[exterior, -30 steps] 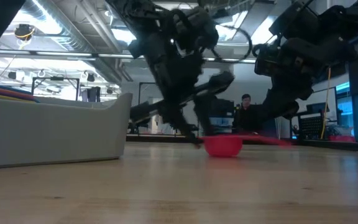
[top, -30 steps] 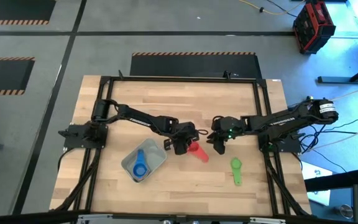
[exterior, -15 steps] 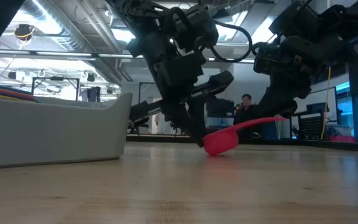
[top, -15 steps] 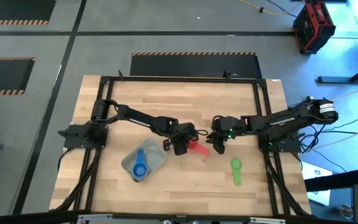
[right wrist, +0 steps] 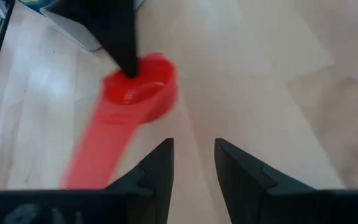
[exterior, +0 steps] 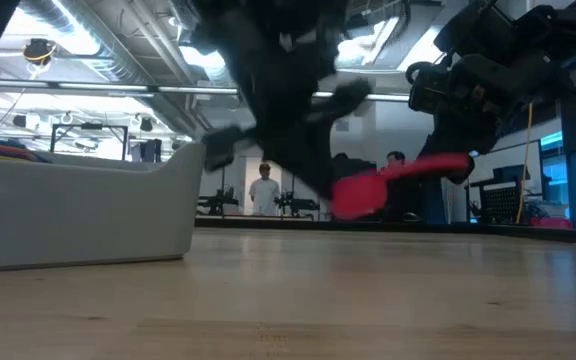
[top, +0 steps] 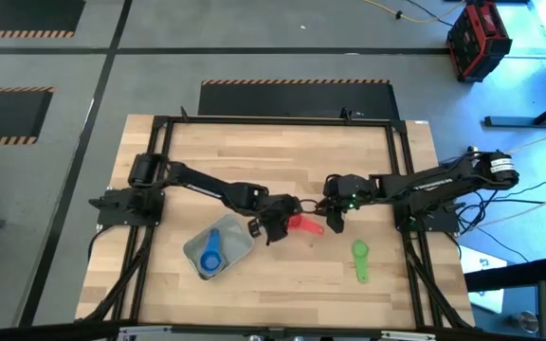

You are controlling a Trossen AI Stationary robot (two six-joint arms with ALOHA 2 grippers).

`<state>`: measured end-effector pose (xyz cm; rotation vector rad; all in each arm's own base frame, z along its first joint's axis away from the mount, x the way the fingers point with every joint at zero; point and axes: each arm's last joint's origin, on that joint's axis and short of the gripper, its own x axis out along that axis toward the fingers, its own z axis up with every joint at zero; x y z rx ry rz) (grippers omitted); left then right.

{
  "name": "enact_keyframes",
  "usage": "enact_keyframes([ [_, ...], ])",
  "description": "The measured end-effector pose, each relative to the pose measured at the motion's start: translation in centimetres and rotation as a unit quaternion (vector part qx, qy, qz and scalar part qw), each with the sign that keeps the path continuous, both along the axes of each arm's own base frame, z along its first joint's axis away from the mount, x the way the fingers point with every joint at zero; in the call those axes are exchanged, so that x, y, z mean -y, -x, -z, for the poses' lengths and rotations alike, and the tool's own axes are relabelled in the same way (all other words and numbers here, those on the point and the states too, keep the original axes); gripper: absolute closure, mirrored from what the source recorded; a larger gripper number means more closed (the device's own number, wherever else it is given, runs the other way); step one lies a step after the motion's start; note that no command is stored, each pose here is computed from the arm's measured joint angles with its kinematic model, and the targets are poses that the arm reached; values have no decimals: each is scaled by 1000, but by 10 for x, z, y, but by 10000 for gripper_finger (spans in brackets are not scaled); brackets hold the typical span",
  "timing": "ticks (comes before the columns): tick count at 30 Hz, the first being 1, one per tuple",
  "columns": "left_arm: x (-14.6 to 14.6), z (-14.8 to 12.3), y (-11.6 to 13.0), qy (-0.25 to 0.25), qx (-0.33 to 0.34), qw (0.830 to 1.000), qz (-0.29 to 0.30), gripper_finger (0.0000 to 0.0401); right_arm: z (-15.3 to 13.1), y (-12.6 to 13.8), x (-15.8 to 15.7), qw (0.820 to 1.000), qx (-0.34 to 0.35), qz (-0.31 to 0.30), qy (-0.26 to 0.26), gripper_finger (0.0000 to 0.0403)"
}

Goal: Nest measuring cups in basket
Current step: Stack the red measuring cup on the blue measuring cup in the gray bin

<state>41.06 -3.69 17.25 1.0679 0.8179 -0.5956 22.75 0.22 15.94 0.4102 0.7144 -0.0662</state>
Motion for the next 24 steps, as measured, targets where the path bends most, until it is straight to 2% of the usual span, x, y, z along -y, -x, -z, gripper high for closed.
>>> enact_keyframes([
  [7, 9, -50, 13, 60, 63, 992, -90, 399, -10, 5, 12, 999, 21, -3, 35, 282],
  [12, 15, -92, 32, 119, 112, 969, -185, 399, -18, 8, 18, 998, 38, 2, 51, 282],
  [15, 21, -121, 48, 194, 144, 939, -243, 400, -19, 10, 21, 997, 38, -1, 63, 282],
  [17, 26, -136, 58, 248, 161, 910, -291, 400, -20, 10, 23, 997, 41, -3, 70, 282],
  [20, 34, -151, 75, 308, 163, 866, -359, 400, -20, 11, 24, 996, 38, -9, 81, 282],
  [24, 47, -159, 98, 363, 135, 810, -441, 400, -19, 11, 24, 995, 35, -16, 88, 282],
])
